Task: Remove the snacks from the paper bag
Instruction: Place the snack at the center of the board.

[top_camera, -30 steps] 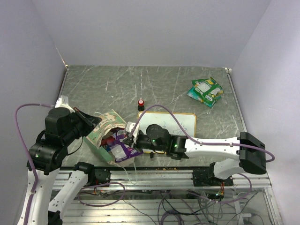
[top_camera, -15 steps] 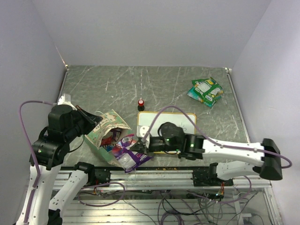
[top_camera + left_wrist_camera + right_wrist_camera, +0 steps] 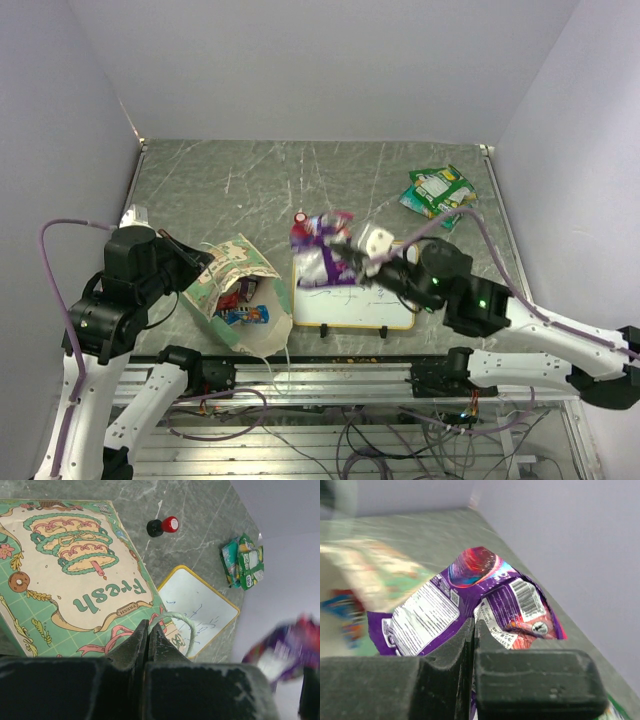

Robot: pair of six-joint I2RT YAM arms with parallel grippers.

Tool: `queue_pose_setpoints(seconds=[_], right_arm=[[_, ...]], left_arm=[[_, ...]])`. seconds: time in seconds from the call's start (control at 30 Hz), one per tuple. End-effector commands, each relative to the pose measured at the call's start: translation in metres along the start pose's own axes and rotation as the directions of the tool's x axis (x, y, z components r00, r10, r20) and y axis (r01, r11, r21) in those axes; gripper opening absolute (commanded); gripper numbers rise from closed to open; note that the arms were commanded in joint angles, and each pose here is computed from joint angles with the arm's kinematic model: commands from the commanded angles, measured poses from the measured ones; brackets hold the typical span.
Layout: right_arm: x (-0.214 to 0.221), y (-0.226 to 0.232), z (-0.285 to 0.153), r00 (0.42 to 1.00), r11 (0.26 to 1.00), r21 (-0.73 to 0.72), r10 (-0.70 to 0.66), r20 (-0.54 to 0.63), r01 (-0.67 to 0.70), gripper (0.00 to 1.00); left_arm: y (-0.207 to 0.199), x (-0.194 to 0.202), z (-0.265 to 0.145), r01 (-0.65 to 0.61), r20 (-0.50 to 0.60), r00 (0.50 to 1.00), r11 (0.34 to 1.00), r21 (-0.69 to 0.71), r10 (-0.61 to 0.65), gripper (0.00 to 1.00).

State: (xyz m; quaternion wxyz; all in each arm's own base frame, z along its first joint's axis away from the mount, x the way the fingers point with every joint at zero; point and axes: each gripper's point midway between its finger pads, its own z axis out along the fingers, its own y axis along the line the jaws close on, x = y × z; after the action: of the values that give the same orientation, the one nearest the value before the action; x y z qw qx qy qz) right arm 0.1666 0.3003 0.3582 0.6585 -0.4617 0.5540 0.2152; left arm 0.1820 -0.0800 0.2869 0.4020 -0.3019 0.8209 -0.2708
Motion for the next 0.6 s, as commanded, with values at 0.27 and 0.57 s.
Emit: queue_pose_setpoints(seconds=[0.27,0.57], right_arm=[[0.134,-0.266,0.020,0.935,0.676,0.698,0.354,-0.025,-0.237,0.00],[0.237,-0.363,-0.050,0.889,0.445,0.860,0.458,0.022,-0.250,0.00]], left_arm=[[0.001,0.000,-0.008,0.010,0.002,1.000,1.000,-0.006,-0.010,0.07],[-0.003,-0.001,-0.003,0.009,-0.005,1.000,1.000,-0.002,-0.009,0.07]])
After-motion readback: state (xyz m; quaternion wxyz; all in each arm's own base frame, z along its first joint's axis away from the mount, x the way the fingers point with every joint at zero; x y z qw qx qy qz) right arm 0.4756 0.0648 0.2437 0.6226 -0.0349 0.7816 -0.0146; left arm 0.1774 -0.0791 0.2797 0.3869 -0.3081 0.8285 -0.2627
